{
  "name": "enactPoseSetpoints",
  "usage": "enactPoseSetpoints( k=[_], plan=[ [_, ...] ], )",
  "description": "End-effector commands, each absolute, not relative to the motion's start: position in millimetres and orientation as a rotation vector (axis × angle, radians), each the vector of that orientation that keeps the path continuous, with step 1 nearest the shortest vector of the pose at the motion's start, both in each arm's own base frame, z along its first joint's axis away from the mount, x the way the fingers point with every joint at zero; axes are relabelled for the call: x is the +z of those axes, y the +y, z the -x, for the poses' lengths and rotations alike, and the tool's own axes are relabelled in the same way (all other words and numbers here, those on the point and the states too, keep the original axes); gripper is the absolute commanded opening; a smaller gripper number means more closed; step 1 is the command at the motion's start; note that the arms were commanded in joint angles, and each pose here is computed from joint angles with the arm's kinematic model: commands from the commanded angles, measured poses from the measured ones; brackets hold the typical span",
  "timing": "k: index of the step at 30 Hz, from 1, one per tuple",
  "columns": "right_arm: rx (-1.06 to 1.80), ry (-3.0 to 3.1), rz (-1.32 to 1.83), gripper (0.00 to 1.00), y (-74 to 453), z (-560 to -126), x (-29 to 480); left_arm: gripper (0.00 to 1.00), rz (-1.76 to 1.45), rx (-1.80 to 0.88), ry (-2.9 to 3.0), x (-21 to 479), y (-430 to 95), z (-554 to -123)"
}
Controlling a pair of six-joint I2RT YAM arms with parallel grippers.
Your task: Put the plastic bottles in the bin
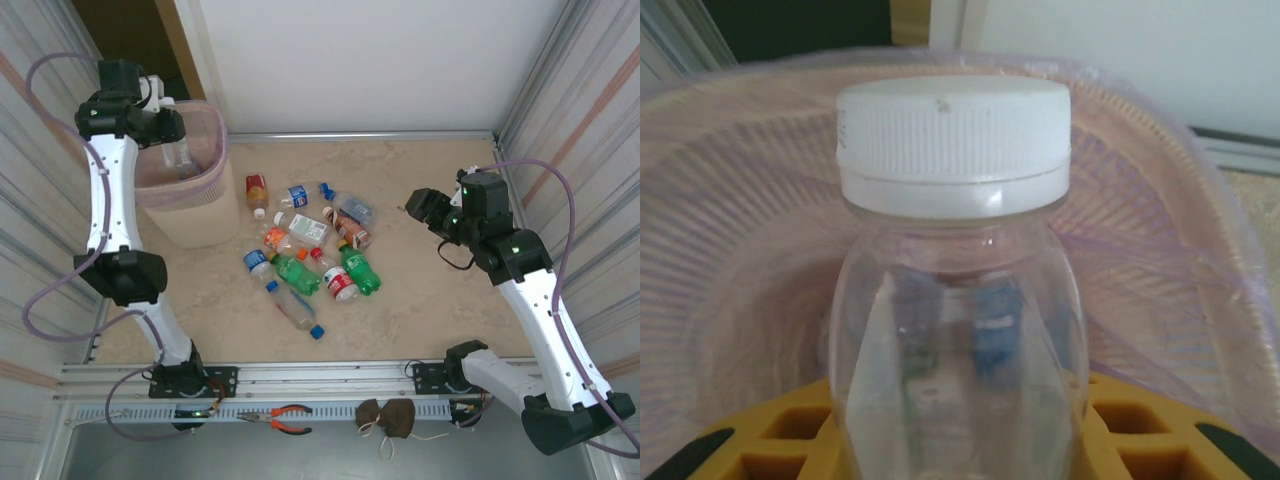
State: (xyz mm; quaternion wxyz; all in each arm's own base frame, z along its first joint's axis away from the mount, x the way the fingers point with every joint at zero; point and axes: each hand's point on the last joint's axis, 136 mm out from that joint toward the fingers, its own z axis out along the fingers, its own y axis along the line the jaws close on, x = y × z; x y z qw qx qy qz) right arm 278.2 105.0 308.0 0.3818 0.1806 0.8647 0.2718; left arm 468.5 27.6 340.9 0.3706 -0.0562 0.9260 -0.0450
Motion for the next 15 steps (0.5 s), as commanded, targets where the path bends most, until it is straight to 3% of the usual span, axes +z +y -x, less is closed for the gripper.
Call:
enactPoseSetpoints(
  k=[1, 15],
  plan=[
    [0.679, 2.178, -0.448, 0.62, 100, -274, 319, 0.37, 0.100, -0.208, 2.418, 324, 16, -472],
    [0.674, 2.183, -0.460, 0.63, 99, -272, 313, 0.39, 0.182, -0.357, 2.681, 223, 2, -454]
  ],
)
